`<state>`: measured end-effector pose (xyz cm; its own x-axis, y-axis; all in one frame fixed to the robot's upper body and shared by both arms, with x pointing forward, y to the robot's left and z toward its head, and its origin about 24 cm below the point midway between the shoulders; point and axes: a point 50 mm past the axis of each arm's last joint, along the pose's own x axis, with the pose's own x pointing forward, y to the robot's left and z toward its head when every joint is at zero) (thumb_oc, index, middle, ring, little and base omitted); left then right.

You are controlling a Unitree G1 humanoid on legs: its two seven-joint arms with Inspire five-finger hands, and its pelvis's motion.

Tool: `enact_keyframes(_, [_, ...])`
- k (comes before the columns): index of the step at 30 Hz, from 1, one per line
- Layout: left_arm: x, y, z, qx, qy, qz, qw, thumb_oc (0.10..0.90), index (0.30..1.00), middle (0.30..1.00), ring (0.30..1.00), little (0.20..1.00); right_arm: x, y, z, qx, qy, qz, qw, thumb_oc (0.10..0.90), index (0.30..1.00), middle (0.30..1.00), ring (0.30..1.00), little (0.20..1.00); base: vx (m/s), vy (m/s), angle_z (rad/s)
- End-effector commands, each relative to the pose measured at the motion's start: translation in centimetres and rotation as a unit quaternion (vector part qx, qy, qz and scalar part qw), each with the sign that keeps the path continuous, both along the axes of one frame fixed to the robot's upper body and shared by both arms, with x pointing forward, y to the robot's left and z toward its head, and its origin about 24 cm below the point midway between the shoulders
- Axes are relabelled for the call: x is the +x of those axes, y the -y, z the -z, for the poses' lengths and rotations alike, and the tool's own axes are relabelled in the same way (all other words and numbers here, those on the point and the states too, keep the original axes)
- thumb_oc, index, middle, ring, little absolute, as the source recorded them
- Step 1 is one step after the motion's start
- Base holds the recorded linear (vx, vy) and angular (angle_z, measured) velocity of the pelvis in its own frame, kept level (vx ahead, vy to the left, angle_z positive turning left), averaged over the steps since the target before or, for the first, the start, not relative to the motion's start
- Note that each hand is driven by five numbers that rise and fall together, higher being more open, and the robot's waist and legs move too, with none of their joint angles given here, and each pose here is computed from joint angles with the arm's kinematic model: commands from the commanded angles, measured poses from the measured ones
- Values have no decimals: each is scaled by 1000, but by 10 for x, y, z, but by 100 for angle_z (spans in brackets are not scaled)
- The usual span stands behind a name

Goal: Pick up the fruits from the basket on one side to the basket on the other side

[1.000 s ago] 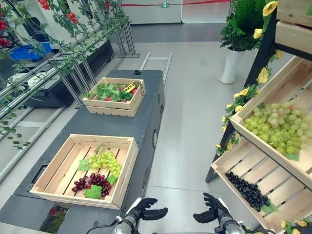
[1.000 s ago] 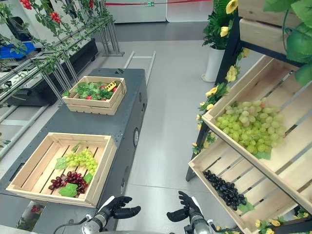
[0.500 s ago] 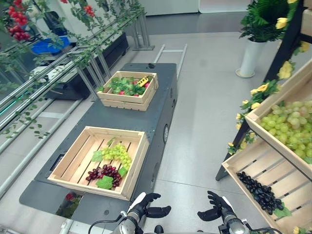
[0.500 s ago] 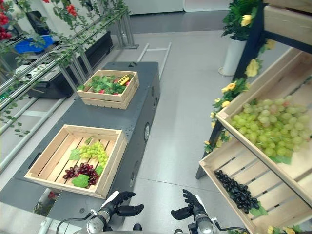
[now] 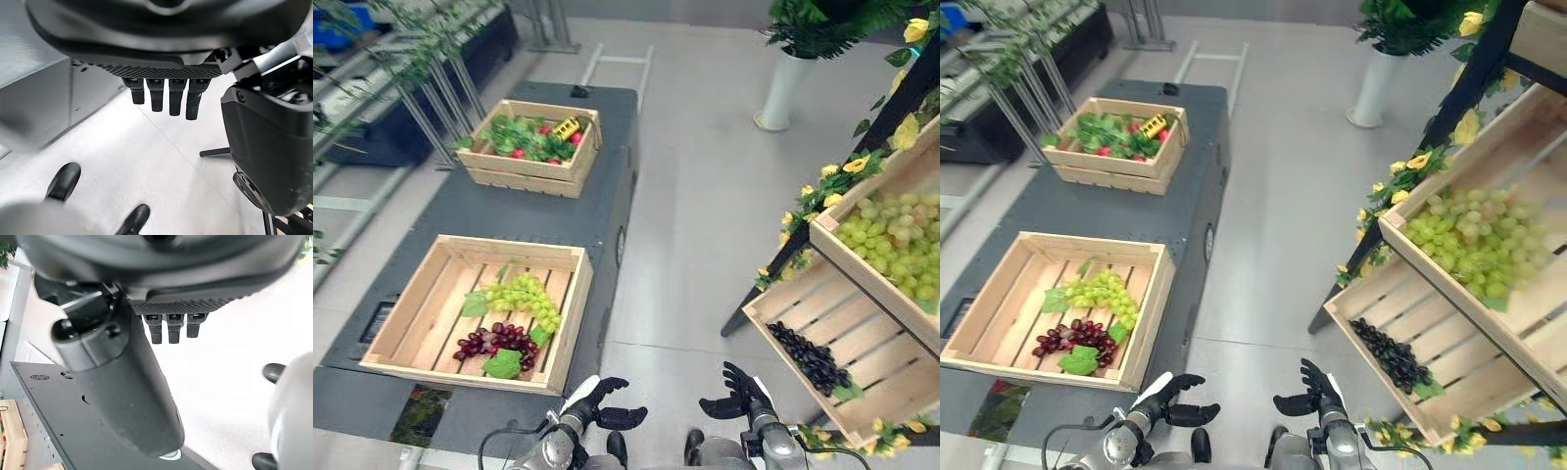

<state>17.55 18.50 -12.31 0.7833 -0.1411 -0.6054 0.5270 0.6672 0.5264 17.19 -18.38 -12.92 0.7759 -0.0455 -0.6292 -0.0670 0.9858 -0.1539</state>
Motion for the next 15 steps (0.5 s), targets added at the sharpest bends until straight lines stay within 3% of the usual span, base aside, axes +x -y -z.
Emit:
enact_keyframes(1, [67,17,-64,-109,256,-82,957,800,900,900,900,900,41,13,-27,-9,80,-17,997,800,900,900,900,900,75,-53,16])
enact_keyframes(4, [81,13,-94,-134,345,-94,924,800,900,900,900,900,35,20,-25,-20,67,-13,997,800,900,900,900,900,86,-23,24])
enact_keyframes(6, [98,-11,-162,-162,487,-95,853,800,900,900,900,900,21,38,-22,-35,52,6,998,800,900,900,900,900,22,-5,27])
enact_keyframes(10, [104,-50,-224,-122,613,-108,773,800,900,900,900,900,11,46,-21,-45,44,7,998,800,900,900,900,900,19,33,39])
enact_keyframes(15, [113,-91,-247,-12,648,-164,743,800,900,900,900,900,9,45,-22,-53,47,-25,997,800,900,900,900,900,36,95,8])
